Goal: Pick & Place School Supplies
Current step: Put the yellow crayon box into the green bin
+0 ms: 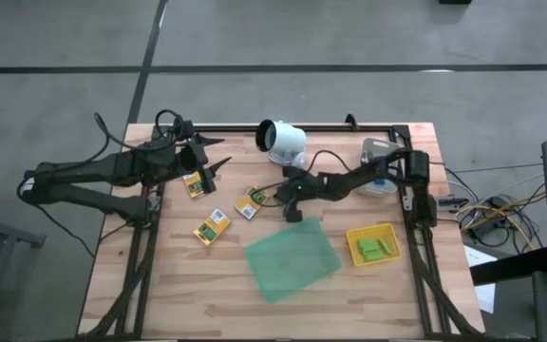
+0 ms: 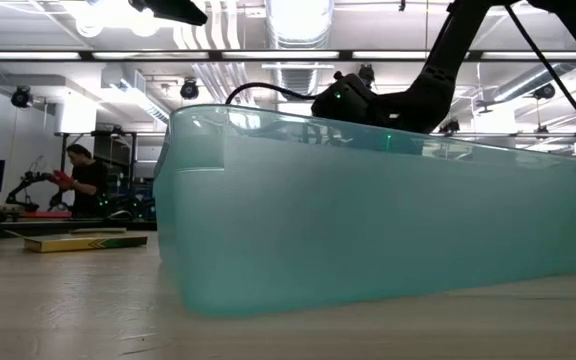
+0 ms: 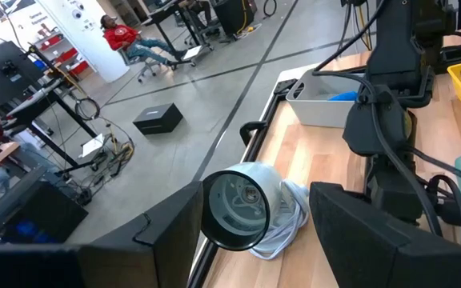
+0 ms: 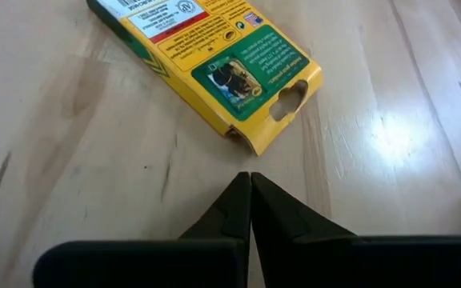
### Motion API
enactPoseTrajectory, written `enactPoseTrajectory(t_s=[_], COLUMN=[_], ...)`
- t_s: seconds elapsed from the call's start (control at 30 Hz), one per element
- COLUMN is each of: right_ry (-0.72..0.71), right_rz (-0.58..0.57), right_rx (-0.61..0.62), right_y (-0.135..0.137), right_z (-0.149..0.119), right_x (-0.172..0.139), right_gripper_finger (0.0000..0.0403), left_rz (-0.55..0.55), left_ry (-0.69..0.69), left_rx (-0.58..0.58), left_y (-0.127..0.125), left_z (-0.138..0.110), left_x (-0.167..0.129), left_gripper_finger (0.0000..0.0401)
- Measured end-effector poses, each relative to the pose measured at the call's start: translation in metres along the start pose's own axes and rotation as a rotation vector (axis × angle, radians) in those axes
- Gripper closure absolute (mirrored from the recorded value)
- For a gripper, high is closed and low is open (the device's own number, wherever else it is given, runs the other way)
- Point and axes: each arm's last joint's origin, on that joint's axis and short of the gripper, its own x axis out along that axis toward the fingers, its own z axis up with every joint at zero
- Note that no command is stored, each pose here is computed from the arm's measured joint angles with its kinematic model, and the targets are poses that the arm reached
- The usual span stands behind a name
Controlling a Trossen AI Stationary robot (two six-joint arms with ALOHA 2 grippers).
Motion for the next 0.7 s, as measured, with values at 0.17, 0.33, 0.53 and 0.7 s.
enactPoseTrajectory(t_s=[0.17, 0.33, 0.53, 0.7], right_ry=[-0.114, -0.207, -0.222, -0.204], right_rz=[0.053, 0.194, 0.232, 0.232], right_rx=[0.021, 0.008, 0.077, 0.087], right_y=[-0.005, -0.006, -0.007, -0.008], right_z=[0.024, 0.039, 0.047, 0.046], right_x=[-0.014, -0.016, -0.001, 0.019], right_gripper_finger=[0.0395, 0.0395, 0.0394, 0.0394], left_rz=[0.001, -0.001, -0.001, -0.002], left_ry=[0.000, 0.004, 0.004, 0.005], left_rx=[0.000, 0.002, 0.002, 0.003], left_y=[0.000, 0.000, 0.000, 0.000], left_z=[0.000, 0.000, 0.000, 0.000], left_x=[0.000, 0.000, 0.000, 0.000], left_gripper_finger=[0.0165, 0.0165, 0.0165, 0.0165])
